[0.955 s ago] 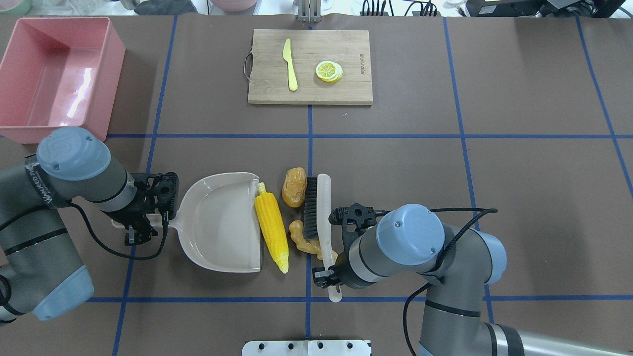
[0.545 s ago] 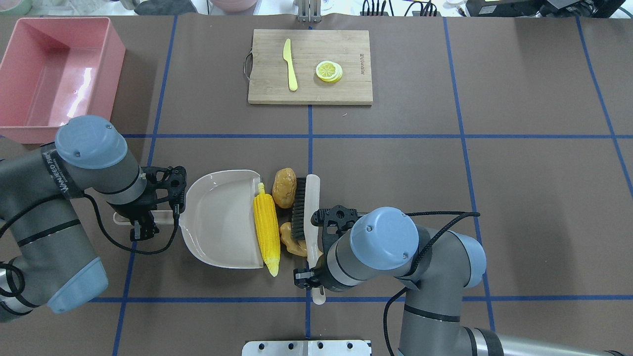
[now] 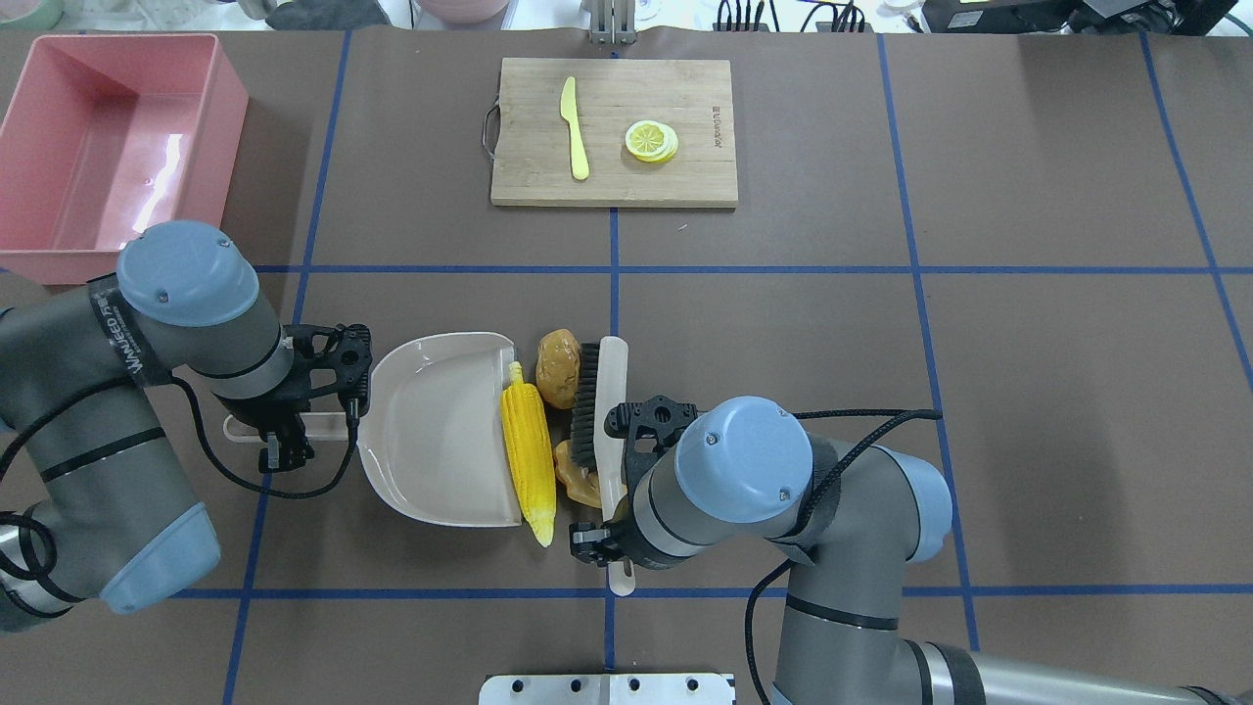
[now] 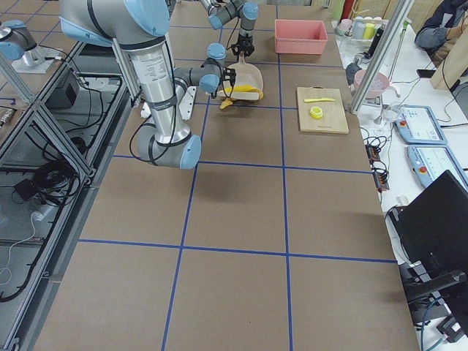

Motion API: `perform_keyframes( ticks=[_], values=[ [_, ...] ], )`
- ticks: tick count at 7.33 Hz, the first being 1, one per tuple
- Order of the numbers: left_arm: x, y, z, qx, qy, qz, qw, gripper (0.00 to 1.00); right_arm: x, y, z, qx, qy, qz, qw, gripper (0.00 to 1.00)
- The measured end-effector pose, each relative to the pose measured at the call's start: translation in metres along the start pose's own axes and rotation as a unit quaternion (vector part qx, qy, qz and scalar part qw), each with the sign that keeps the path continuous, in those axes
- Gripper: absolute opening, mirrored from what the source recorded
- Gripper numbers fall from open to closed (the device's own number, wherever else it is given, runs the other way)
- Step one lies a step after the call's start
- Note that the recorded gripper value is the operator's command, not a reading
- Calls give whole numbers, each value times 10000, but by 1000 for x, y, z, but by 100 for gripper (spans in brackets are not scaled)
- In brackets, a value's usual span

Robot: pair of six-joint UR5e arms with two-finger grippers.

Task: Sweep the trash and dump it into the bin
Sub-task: 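Push the brush further into the dustpan, sweeping corn and potato in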

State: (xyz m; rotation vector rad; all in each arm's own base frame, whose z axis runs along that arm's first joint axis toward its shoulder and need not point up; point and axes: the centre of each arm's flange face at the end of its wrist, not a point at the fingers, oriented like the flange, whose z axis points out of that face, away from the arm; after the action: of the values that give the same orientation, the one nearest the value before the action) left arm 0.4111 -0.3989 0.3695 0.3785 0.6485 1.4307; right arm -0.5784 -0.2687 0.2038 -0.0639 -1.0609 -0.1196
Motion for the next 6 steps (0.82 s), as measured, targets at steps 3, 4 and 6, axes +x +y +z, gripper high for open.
perform_keyframes(
  ticks=[3,4,6],
  values=[
    [-1,0,2,-18,4,-12,10000,0,11,-21,-7,5,22,-393,9992,0],
    [-1,-1,2,-21,1,-8,10000,0,17,-29,-9,21,56,-713,9974,0],
    [-2,-4,3,-18,-13,1,10000,0,22,-35,-2,-16,124,-1160,9932,0]
  ],
)
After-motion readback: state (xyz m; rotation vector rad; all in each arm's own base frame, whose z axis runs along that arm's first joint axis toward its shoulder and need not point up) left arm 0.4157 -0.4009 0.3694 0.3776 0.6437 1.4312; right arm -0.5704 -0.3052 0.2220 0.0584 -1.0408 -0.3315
